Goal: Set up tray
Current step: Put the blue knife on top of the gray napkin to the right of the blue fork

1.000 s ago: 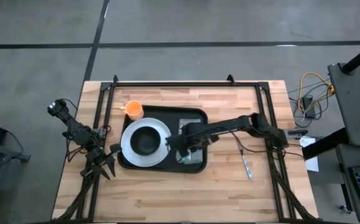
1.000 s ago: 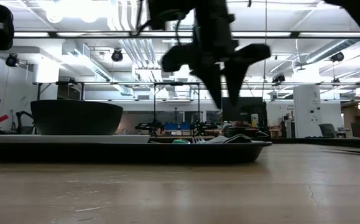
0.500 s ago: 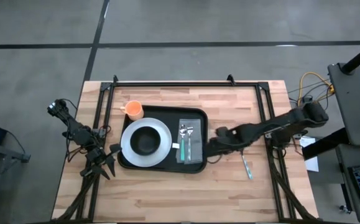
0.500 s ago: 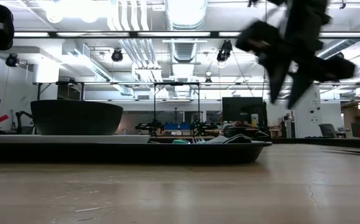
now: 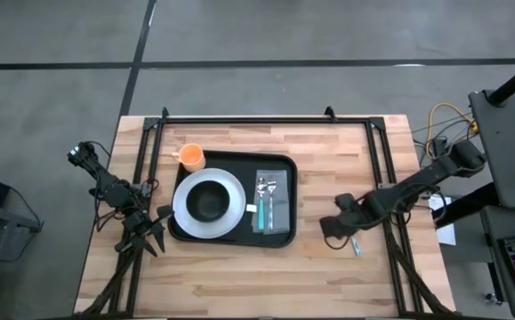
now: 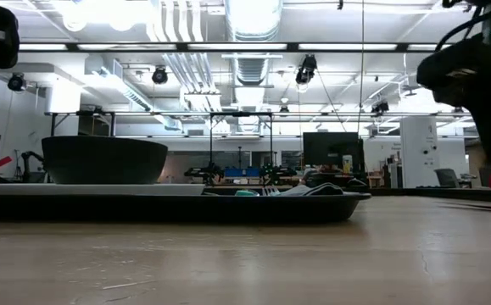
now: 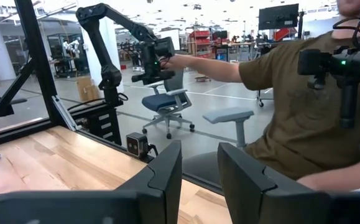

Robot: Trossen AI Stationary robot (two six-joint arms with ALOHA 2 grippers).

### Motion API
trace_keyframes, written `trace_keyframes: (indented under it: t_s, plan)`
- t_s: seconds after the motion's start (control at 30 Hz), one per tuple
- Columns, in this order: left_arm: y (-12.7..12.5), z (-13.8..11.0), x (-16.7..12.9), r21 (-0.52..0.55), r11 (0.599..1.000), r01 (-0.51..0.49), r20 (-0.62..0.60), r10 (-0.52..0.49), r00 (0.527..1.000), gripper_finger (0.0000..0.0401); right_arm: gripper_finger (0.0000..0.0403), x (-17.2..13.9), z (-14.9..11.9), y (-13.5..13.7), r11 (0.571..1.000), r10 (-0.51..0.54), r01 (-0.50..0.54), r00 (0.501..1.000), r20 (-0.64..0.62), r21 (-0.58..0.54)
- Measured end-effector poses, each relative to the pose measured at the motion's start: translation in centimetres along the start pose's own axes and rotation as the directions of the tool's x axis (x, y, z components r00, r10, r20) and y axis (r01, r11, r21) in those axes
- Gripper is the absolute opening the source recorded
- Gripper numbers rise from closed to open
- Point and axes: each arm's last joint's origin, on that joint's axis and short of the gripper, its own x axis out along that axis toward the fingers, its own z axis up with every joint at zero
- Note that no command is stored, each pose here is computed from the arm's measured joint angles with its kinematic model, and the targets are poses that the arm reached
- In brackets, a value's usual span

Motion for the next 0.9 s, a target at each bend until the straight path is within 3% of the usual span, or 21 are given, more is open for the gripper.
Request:
trace_keyframes:
  t_s: [0.47, 0.9]
  plan:
    - [0.0, 0.0, 0.0, 0.000, 1.000, 0.000, 0.000, 0.000, 1.000, 0.0085, 0.0129, 1.3, -0.3, -2.7, 0.991, -0.134, 0.134, 0.991, 0.001, -0.006]
    - [0.0, 0.0, 0.0, 0.000, 1.000, 0.000, 0.000, 0.000, 1.000, 0.0085, 0.0118, 3.4, -0.1, -3.7, 0.996, -0.087, 0.087, 0.996, -0.015, -0.027]
